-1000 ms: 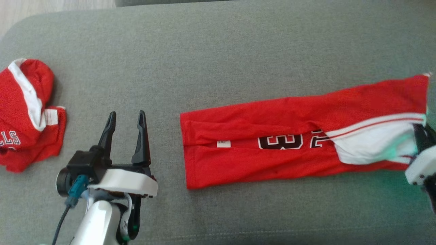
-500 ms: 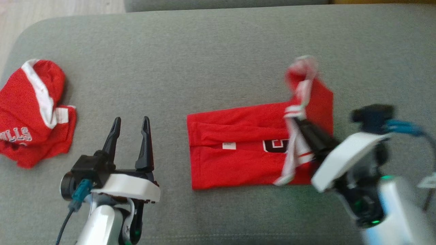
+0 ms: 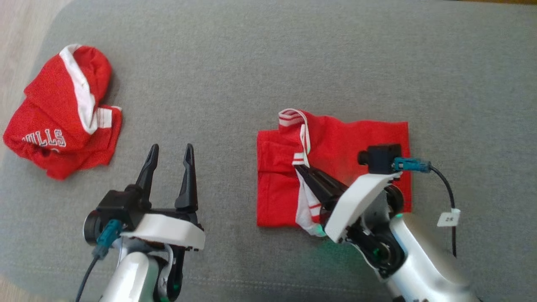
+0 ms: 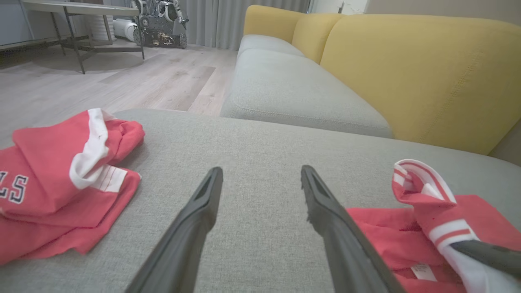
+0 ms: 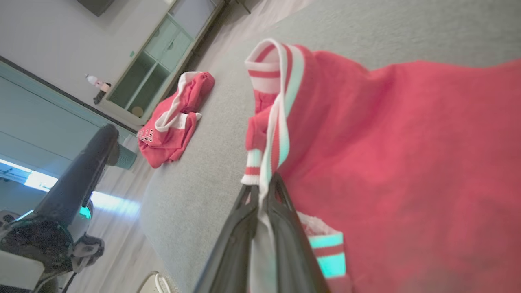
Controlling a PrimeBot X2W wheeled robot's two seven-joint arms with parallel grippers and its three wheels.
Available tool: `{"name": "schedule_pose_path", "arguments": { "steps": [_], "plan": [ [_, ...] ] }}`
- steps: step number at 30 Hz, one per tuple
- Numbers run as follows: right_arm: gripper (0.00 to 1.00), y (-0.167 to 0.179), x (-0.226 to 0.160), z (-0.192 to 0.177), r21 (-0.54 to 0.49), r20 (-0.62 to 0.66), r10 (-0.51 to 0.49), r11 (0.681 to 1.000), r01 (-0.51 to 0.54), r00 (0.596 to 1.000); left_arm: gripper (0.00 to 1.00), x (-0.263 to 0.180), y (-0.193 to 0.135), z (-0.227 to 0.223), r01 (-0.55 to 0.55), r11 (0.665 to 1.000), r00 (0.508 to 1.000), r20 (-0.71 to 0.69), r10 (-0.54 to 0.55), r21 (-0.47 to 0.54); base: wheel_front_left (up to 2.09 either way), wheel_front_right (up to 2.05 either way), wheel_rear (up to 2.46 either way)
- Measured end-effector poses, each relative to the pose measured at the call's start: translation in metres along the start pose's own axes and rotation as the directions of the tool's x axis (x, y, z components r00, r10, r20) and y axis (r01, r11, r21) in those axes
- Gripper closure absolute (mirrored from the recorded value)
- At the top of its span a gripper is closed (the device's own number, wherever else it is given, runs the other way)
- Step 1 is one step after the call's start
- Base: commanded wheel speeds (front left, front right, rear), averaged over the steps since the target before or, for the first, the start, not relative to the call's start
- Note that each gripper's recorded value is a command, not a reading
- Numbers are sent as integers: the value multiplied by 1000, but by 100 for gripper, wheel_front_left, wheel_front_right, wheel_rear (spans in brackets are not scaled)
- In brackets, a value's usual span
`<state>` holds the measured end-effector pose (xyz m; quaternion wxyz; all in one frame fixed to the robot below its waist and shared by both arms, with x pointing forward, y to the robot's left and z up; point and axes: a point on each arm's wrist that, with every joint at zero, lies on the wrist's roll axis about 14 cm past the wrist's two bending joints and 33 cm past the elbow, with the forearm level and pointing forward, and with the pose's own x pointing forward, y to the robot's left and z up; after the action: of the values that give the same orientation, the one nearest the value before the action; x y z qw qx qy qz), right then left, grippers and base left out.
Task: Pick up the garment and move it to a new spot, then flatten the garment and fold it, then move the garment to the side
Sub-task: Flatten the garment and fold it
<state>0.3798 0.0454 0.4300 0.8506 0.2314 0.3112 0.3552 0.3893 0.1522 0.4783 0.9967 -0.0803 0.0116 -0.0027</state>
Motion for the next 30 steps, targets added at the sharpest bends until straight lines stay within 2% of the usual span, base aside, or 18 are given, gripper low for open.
{"name": "schedule_pose_path", "arguments": {
  "steps": [9, 10, 11, 17, 21, 26, 30],
  "plan": [
    [100, 10, 25, -7, 22, -4, 60, 998, -60, 998, 0, 4, 4, -5, -13, 1000, 1000, -14, 13, 7, 0, 0, 0],
    [65, 10, 27, -7, 21, -1, 62, 998, -62, 998, 0, 5, 3, -5, -11, 1000, 1000, -12, 11, 9, 0, 0, 0],
    [0, 9, 29, -6, 14, 8, 62, 998, -62, 998, 0, 6, 3, -5, -9, 1000, 1000, -11, 9, 10, 0, 0, 0],
    [0, 14, 32, 23, -75, 131, 81, 995, -72, 988, 0, 9, -3, -8, 9, 1000, 1000, -19, -9, 5, 0, 0, 0],
    [0, 8, 20, 59, -157, 280, 82, 987, -39, 957, 0, 11, -7, -6, 18, 1000, 1000, -12, -18, 0, 0, 0, 0],
    [0, -32, -22, 114, -260, 475, 3, 956, 138, 880, 0, 14, -12, -2, 35, 999, 999, 1, -35, -2, 0, 0, 0],
    [0, -65, -67, 140, -272, 580, -88, 916, 294, 810, 0, 15, -19, 1, 55, 998, 998, 12, -55, 3, 0, 0, 0]
  ]
}}
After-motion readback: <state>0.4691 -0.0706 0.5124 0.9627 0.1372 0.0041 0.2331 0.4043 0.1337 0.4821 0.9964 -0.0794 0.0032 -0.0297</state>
